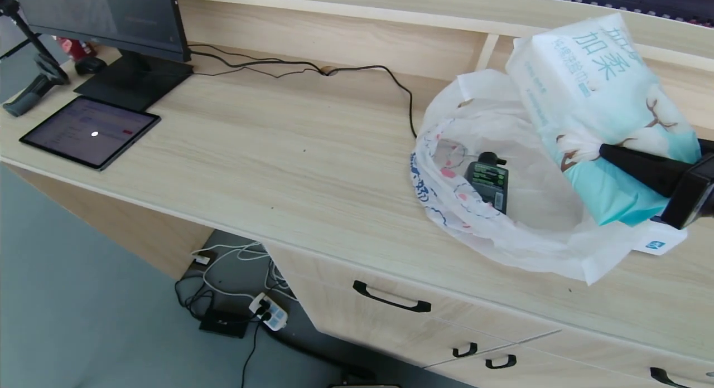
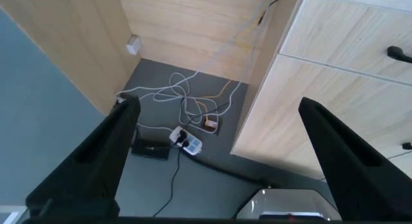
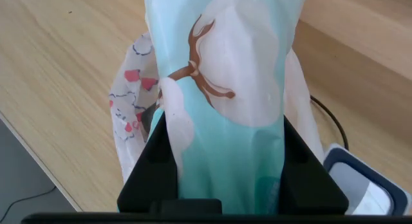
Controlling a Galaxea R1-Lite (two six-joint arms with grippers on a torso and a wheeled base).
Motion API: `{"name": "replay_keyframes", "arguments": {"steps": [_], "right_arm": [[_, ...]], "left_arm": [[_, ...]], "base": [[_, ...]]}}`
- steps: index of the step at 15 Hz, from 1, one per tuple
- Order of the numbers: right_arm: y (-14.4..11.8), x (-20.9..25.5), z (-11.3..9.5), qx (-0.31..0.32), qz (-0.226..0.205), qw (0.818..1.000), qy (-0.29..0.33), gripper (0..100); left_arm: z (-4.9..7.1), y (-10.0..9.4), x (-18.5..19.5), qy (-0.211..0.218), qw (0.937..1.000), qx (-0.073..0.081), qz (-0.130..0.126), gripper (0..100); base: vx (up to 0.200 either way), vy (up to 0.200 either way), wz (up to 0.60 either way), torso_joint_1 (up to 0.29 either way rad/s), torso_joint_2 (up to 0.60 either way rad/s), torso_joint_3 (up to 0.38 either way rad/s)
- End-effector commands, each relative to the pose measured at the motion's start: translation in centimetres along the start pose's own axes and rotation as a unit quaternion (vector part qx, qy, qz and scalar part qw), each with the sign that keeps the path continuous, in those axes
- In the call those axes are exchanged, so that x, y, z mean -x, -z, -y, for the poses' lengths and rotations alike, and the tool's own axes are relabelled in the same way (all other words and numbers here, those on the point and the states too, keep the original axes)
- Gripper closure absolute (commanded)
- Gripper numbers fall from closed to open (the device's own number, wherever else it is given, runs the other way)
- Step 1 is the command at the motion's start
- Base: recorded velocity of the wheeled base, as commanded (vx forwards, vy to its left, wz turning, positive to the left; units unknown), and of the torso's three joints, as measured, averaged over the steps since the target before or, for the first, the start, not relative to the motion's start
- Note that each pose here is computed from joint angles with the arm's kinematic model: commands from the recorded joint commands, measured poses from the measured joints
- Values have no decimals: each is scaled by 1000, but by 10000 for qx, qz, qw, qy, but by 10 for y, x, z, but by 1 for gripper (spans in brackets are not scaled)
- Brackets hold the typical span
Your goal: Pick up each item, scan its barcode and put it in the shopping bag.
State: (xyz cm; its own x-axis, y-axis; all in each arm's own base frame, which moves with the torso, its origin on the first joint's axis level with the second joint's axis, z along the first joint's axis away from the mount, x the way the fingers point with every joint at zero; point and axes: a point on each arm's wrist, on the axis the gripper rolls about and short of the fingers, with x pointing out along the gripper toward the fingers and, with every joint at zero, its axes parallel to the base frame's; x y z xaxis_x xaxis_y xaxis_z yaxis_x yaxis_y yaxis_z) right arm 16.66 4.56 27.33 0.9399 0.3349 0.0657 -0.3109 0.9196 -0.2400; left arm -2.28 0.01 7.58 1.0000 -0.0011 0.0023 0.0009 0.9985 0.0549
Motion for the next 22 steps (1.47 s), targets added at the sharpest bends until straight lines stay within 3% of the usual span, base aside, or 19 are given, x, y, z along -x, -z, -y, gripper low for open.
{"name": "replay_keyframes", "arguments": {"steps": [1,6,11,20,22], "right_arm": [[8,-11,-3,-110,-187,9997,-106,100],[24,-22,10,-342,-497,9982,29,100],[59,-15,30,-556,-975,9936,86,100],[82,-24,40,-422,-1425,9887,216,100],[74,-31,45,-373,-1239,9912,284,100]], "left_arm": [[0,0,0,-6,10000,-2,11,0],[0,0,0,1,10000,-2,19,0],[0,0,0,1,10000,-2,27,0],[0,0,0,1,10000,-2,19,0],[0,0,0,1,10000,-2,19,0]], "base": [[0,0,600,12,2,-7],[0,0,0,0,0,0],[0,0,0,0,0,0],[0,0,0,0,0,0],[0,0,0,0,0,0]]}}
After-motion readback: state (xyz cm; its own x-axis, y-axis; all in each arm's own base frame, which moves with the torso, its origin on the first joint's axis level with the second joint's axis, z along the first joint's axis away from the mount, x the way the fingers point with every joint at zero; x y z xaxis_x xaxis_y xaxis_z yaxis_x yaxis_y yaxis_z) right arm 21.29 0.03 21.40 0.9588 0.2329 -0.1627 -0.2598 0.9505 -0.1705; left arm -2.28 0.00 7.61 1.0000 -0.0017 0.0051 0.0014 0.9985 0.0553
